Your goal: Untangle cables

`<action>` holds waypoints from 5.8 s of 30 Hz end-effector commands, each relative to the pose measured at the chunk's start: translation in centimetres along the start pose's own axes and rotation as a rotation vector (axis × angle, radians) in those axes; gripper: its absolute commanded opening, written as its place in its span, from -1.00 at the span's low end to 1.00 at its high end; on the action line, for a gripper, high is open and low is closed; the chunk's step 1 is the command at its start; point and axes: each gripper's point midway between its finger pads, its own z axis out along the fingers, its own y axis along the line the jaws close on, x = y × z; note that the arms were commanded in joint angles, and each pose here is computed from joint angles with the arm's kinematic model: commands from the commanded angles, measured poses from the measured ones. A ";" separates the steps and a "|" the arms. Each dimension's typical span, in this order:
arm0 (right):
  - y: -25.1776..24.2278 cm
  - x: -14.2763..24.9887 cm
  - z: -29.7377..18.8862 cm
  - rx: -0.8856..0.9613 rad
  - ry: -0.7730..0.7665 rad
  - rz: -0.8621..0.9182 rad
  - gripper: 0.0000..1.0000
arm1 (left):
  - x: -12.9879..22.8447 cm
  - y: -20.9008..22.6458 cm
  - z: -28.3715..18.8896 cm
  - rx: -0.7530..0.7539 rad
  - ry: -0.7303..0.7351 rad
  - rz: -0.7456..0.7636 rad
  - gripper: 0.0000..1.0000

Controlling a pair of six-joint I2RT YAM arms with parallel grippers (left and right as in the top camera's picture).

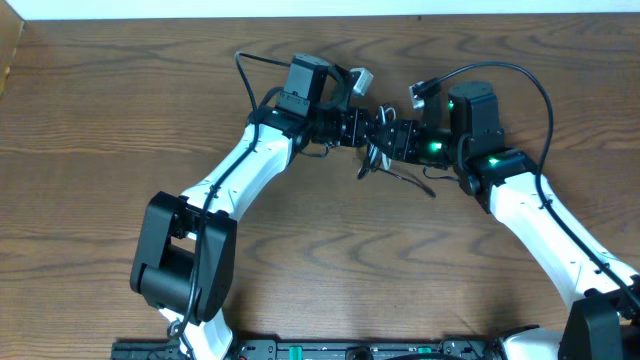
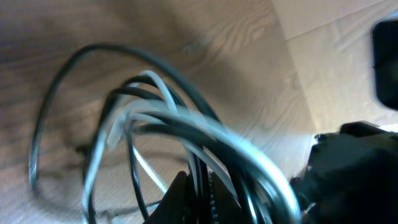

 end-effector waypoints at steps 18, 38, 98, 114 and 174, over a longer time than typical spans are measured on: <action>1.1 -4.2 -5.1 -0.104 -0.110 0.098 0.49 | 0.8 -3.9 0.9 0.149 0.051 0.016 -0.85; -9.0 0.5 -5.0 0.262 0.048 0.076 0.20 | 0.8 -3.8 0.9 0.142 0.051 -0.020 -0.85; -4.0 2.1 -1.5 -0.065 0.159 -0.338 0.19 | -0.9 0.1 0.6 -0.053 -0.050 -0.326 -0.85; -6.8 2.1 -1.8 0.090 0.156 -0.208 0.19 | 3.2 4.2 -0.2 -0.285 0.050 -0.341 -0.85; -7.4 0.2 1.6 0.087 0.096 -0.508 0.22 | 4.3 -2.1 -5.5 0.304 0.213 -0.354 -0.83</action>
